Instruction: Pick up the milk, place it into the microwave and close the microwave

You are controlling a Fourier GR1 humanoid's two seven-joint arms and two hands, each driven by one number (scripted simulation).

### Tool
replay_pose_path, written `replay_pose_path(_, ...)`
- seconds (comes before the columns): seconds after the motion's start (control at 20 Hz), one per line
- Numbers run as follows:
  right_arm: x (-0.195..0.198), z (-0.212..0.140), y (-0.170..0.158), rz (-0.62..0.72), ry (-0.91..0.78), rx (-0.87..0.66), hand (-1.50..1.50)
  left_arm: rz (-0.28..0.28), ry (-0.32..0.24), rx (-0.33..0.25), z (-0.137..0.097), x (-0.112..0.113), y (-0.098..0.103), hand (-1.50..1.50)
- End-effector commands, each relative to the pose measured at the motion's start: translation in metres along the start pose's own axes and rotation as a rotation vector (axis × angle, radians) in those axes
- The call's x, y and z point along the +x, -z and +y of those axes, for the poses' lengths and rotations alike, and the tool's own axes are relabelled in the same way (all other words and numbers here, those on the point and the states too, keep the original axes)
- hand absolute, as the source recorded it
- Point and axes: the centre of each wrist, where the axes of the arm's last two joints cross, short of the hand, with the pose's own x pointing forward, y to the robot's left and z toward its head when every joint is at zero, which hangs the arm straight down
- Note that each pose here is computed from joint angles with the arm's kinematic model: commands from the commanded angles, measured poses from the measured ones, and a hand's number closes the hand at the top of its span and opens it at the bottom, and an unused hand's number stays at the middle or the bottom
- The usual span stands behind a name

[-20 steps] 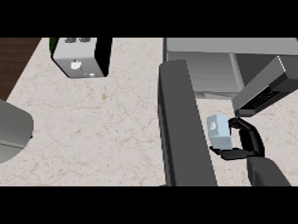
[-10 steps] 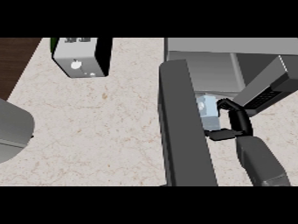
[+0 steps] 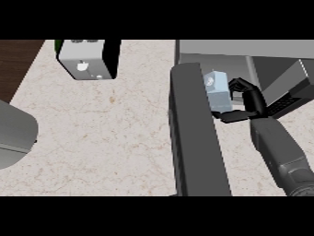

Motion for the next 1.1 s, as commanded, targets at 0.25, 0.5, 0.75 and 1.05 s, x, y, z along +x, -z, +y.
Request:
replay_pose_path(0.25,0.026,-0.021,0.036,0.030,-0.064,-0.009,1.50,-0.089,-0.040,-0.076,-0.002,0.008,0.019,-1.50)
replay_pose_path(0.5,0.047,-0.031,0.059,0.013,-0.246,-0.066,1.50,-0.105,-0.040,-0.087,0.001,0.004,0.025,-1.50)
replay_pose_path(0.75,0.052,-0.036,0.065,0.017,-0.321,-0.144,1.50,-0.111,-0.047,-0.088,0.003,0.000,0.032,-1.50)
replay_pose_path(1.05,0.063,-0.051,0.073,0.030,-0.364,-0.179,1.50,-0.109,-0.046,-0.123,0.002,0.000,0.039,-1.50)
